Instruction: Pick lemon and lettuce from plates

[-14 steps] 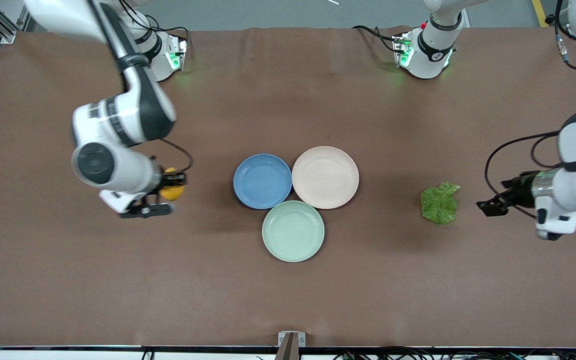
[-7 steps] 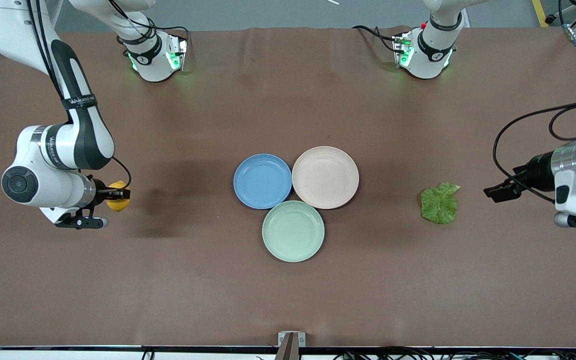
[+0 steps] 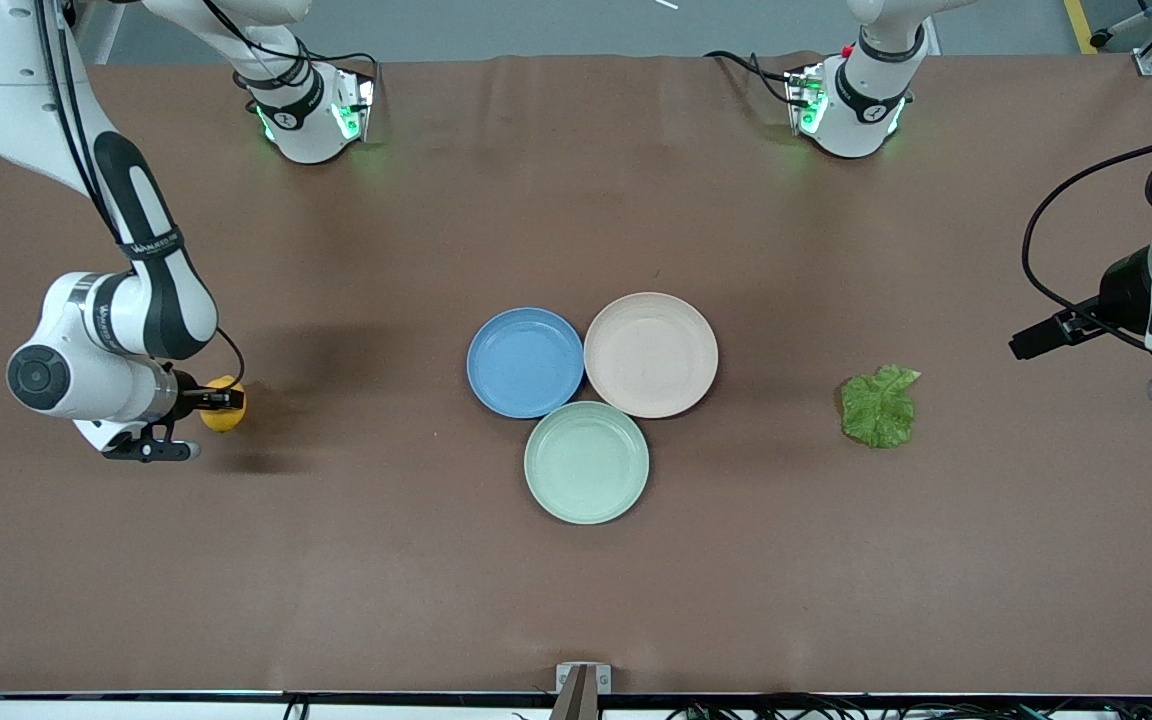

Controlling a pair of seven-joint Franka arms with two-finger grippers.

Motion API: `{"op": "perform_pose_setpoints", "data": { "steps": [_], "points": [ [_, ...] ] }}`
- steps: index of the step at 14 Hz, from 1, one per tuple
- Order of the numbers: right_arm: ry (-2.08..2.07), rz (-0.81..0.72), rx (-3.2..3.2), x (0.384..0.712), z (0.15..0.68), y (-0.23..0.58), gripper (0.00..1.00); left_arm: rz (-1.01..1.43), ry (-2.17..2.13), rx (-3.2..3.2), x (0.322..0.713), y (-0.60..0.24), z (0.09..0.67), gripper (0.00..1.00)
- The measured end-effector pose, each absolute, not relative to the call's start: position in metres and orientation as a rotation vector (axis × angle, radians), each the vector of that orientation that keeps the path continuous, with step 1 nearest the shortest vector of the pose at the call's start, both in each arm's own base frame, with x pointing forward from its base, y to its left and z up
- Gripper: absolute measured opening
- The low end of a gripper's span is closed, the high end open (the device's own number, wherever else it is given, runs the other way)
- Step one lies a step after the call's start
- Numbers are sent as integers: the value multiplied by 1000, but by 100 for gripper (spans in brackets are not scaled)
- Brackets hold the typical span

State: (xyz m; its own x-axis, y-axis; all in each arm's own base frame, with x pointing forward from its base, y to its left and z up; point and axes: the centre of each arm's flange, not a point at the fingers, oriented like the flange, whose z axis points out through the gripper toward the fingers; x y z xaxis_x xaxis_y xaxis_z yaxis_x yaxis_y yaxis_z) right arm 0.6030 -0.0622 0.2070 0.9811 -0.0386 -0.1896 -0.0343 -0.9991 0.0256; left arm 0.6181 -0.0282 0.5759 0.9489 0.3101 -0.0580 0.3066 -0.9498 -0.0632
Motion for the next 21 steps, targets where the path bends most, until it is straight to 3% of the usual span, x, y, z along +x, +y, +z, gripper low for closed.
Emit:
{"op": "perform_pose_setpoints", "data": {
  "steps": [4, 8, 12, 16, 21],
  "points": [
    [-54, -284, 3106, 602, 201, -61, 64, 48, -352, -3054, 611, -18, 597, 100],
    [-47, -298, 3107, 603, 214, -58, 98, -6, -336, -3047, 600, 8, 621, 100],
    [-36, -303, 3112, 603, 321, -51, 100, 21, -335, -3042, 592, 11, 627, 100],
    [-32, -294, 3114, 577, 449, -44, 100, 38, -333, -3062, 580, 4, 640, 100],
    [-30, -243, 3118, 538, 542, -39, 100, 48, -321, -3115, 558, -6, 645, 100]
  ]
}}
